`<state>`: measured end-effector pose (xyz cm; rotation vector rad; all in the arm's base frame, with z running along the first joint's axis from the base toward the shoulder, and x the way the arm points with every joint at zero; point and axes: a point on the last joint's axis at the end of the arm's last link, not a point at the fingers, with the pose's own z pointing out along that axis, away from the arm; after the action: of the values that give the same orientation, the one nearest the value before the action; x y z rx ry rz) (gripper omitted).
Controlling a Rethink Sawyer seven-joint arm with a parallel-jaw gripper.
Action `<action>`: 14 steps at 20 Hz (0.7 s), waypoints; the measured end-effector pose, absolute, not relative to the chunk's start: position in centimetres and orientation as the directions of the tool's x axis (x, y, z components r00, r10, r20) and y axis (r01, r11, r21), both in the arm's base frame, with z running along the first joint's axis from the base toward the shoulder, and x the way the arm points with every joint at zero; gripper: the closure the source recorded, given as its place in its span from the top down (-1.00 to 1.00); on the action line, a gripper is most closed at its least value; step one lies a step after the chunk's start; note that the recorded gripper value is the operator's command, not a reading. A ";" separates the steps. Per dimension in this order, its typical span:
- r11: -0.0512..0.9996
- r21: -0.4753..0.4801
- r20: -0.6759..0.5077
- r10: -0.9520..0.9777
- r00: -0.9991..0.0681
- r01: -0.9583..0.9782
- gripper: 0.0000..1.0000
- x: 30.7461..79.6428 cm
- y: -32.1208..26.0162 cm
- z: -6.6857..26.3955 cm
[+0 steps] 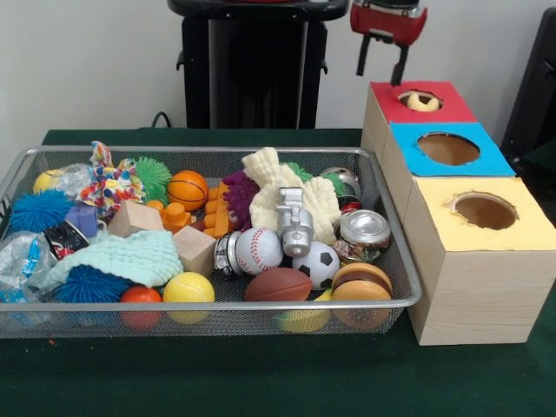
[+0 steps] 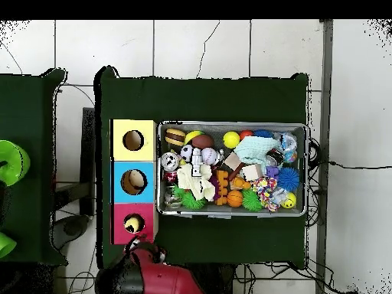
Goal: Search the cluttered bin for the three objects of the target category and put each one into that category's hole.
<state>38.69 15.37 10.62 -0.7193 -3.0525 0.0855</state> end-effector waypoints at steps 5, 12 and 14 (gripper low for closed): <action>0.911 -0.096 -0.034 0.400 -0.916 0.401 1.00 37.7 9.9 12.3; 0.880 -0.088 -0.129 0.455 -0.881 0.468 1.00 37.6 -3.7 13.5; 0.870 -0.080 -0.145 0.473 -0.869 0.486 1.00 37.3 -6.7 13.2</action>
<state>37.31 -6.66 13.25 -0.8122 -3.1549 0.1859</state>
